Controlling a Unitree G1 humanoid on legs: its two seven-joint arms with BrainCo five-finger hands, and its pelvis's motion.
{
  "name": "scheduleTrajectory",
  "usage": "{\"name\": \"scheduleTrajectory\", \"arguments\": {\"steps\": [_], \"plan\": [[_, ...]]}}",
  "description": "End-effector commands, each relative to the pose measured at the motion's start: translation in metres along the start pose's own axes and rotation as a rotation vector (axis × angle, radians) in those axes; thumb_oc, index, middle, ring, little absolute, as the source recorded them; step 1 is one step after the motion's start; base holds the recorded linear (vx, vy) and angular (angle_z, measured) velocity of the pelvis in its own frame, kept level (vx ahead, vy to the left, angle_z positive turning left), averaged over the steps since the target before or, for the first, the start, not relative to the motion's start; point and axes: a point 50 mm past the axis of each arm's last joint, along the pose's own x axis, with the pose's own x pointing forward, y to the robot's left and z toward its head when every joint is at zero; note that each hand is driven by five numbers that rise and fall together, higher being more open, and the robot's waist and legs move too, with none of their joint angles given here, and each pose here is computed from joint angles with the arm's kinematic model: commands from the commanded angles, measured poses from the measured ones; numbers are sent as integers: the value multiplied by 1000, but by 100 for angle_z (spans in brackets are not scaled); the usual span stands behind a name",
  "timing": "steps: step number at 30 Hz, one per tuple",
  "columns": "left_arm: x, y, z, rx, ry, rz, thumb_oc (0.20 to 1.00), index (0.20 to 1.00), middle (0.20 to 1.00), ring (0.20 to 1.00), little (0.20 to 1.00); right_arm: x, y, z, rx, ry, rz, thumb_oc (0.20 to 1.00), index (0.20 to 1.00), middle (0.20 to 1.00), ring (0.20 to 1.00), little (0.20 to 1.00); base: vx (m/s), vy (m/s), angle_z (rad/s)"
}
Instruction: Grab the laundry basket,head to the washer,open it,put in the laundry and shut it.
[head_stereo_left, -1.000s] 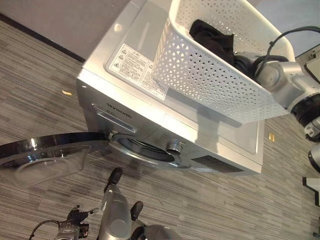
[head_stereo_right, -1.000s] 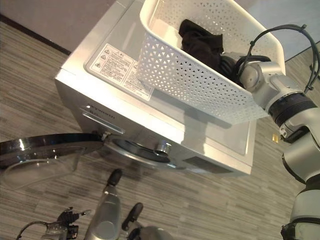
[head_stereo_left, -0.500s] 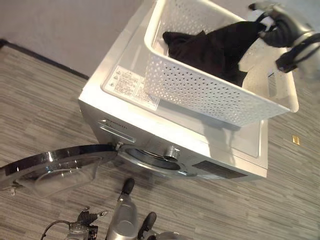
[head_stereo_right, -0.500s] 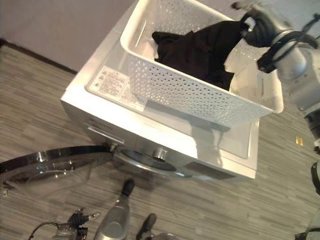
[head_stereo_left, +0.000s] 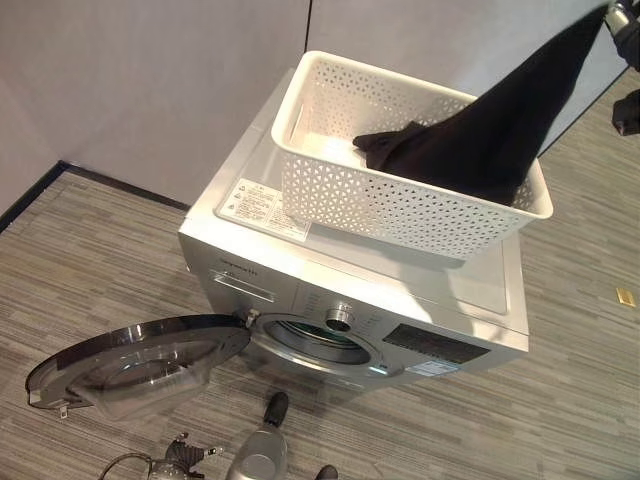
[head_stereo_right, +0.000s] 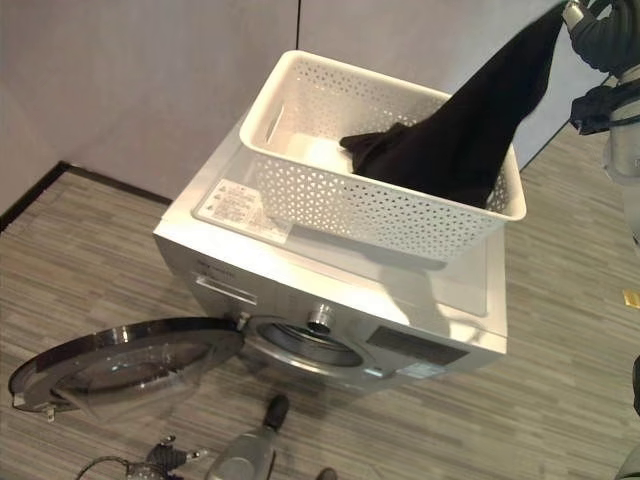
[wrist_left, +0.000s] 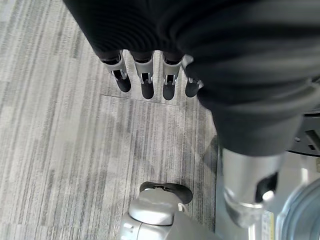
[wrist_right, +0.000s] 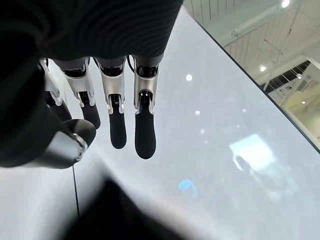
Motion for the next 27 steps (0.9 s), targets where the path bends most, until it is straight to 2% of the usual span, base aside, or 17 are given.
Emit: {"name": "scheduleTrajectory", "arguments": {"steps": [1,4,7,9,12,13,14,15,19,24,27], "plan": [[-1,7,-10,97,37,13,1000,1000,1000,1000,1000,8,-3,9,58,-31,-51,200,200,200,200,200,0,0,0],[-1,3,-13,104,49,-4,1000,1000,1000,1000,1000,9,1,9,57,-24,-46,200,200,200,200,200,-2,-1,2],[-2,2,-14,128,50,-7,1000,1000,1000,1000,1000,20,-6,12,62,-21,-140,200,200,200,200,200,-1,1,5],[-1,4,-14,128,51,4,1000,1000,1000,1000,1000,26,-7,16,54,-28,-140,200,200,200,200,200,-1,5,5],[-1,8,-13,118,50,20,1000,1000,1000,1000,1000,34,-5,23,62,-47,-121,200,200,200,200,200,-1,6,19],[0,11,-13,98,56,30,1000,1000,1000,1000,1000,31,13,27,83,-59,17,200,200,200,200,200,-5,5,11],[-1,11,-16,87,67,21,1000,1000,1000,1000,1000,26,27,25,97,-43,126,555,555,555,555,555,0,0,0],[-2,10,-22,77,93,6,1000,1000,1000,1000,1000,23,33,28,93,-58,172,1000,1000,1000,1000,1000,-2,-2,3],[-5,13,-37,80,145,-14,1000,1000,1000,1000,1000,17,51,19,160,-8,350,1000,1000,1000,1000,1000,0,0,0],[-6,16,-43,58,160,-57,1000,1000,1000,1000,1000,29,48,19,-8,24,606,1000,1000,1000,1000,1000,0,0,0],[-6,17,-41,43,144,-73,1000,1000,1000,1000,1000,36,45,20,-91,32,660,1000,1000,1000,1000,1000,11,-4,0]]}}
